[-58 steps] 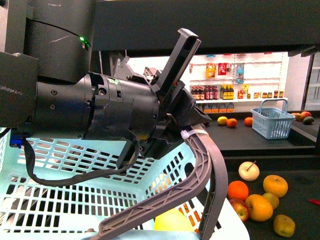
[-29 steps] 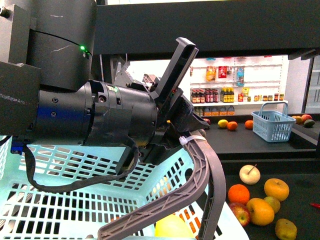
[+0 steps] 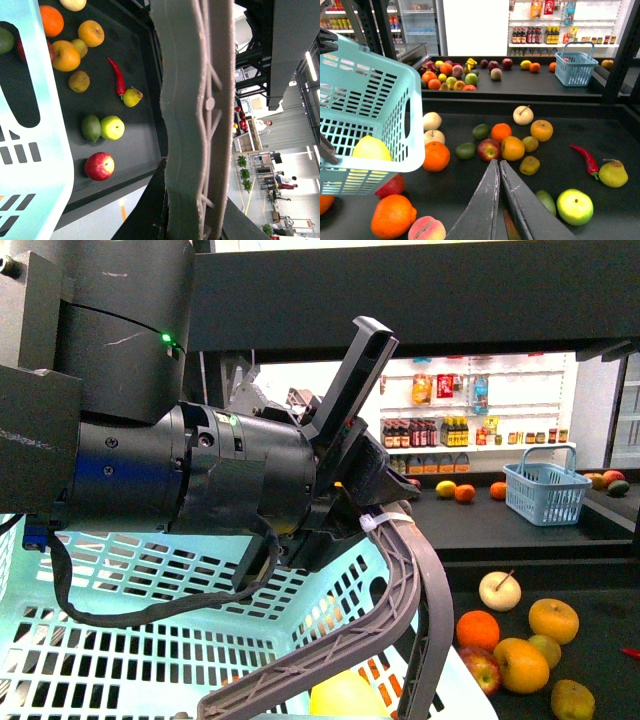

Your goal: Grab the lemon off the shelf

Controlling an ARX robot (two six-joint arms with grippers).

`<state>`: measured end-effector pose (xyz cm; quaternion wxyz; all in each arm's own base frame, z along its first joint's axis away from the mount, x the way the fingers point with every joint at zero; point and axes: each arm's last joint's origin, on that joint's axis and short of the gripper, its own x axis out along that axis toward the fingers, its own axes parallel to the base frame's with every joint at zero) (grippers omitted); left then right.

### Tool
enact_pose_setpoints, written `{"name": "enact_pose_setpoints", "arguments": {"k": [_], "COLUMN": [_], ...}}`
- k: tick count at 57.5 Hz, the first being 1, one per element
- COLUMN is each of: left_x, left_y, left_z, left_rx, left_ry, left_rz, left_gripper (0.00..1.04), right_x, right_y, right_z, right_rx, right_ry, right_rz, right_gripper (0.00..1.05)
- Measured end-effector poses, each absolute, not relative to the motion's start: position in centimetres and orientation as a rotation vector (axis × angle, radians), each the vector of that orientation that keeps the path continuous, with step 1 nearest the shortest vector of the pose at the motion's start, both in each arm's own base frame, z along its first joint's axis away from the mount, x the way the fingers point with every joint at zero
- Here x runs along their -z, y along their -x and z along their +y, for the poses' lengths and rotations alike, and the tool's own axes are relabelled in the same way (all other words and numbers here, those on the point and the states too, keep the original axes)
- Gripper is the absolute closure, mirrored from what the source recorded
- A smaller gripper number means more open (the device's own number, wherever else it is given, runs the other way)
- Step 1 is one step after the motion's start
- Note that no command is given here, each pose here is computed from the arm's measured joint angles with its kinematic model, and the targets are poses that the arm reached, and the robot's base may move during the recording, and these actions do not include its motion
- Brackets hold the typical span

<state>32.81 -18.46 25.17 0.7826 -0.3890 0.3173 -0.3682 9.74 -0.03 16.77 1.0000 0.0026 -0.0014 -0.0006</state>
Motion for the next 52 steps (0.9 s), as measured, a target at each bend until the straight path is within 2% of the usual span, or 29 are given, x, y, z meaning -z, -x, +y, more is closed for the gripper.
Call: {"name": "enact_pose_setpoints", "arguments": {"k": [9,17,40,52], "left_x": [-25.17,-25.17,-25.17,-25.7], "left_y": [-32.81,-32.81,-32.81,-33.11], "left_z": [-18.46,-18.46,-18.46,-18.29], "left_rx": [0.795,0.795,0.795,0.761], "left_ry": [0.84,0.84,0.84,0.901], "left_rz": [0.685,0.685,0.685,0.629], "left_gripper": [0.95,0.95,0.95,0.95], "right_x": [-16.8,-16.8,-16.8,-16.79], "right_y": [-9.71,-9.71,-9.71,-9.71], "right_z": [-0.02,-0.02,-0.02,-0.02], "right_rx": [0.0,0.001,0.0,0.0], "right_ry": [-0.004,-0.003,-0.003,-0.003], "right_rz": [-0.006,-0.006,-0.007,-0.006], "right_gripper": [0.98,0.66,0.03,0.02]}}
